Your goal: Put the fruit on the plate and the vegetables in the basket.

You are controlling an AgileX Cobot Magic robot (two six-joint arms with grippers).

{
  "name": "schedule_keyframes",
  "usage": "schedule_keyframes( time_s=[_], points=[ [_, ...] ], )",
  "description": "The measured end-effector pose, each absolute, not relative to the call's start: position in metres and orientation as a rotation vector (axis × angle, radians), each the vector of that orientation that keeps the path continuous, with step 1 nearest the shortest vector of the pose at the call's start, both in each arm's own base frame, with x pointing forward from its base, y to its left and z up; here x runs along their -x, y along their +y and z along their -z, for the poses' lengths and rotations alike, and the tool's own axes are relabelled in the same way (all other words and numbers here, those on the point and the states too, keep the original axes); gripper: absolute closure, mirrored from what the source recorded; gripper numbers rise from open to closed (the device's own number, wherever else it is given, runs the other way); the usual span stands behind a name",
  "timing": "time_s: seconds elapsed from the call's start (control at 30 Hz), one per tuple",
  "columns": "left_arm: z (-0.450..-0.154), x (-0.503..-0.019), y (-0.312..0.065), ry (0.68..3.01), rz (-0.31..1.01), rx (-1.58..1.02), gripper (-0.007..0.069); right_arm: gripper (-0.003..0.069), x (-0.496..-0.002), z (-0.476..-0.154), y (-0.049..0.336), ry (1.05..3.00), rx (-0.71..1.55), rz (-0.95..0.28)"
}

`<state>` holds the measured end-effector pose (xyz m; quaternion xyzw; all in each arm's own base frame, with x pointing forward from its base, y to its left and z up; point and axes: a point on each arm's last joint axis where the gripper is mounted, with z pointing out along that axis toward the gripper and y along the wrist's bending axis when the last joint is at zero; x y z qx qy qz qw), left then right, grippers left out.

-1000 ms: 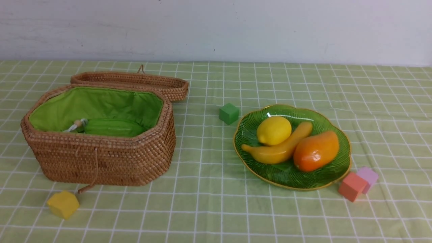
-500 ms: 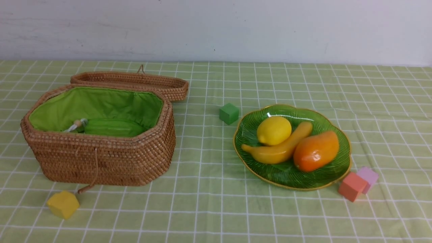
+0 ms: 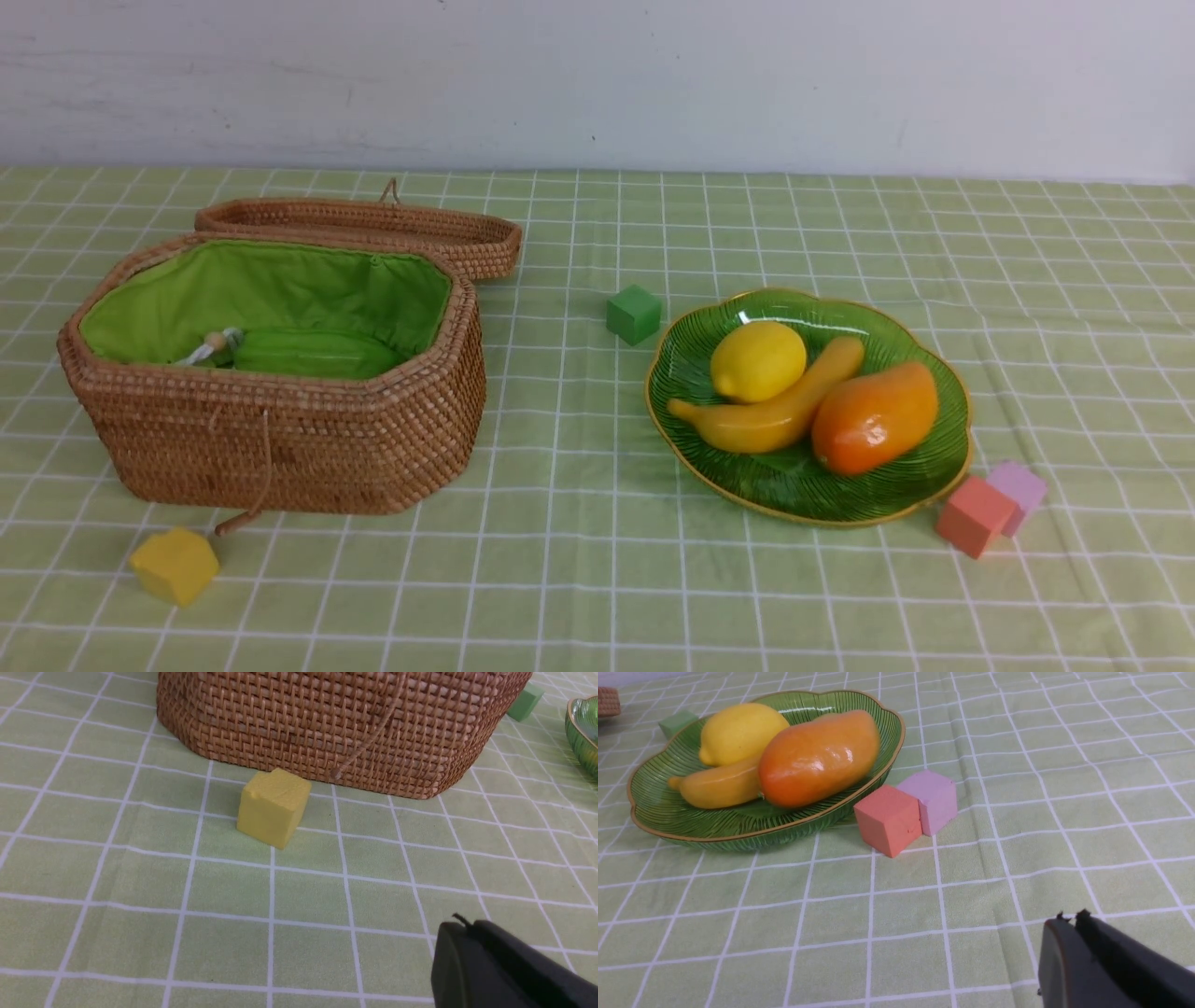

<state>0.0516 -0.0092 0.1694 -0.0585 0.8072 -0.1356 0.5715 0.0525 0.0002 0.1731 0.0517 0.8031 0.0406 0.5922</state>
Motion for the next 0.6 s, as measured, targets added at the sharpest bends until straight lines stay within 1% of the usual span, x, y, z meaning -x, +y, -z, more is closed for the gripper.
schedule_keyframes(
  time_s=[0.6],
  points=[
    [-0.1694,-0.0516,-0.0092,1.894,0.318,0.137,0.0625,0.061,-0.0525,-0.1731,0.0002,1.868,-0.12,-0.094]
  ],
)
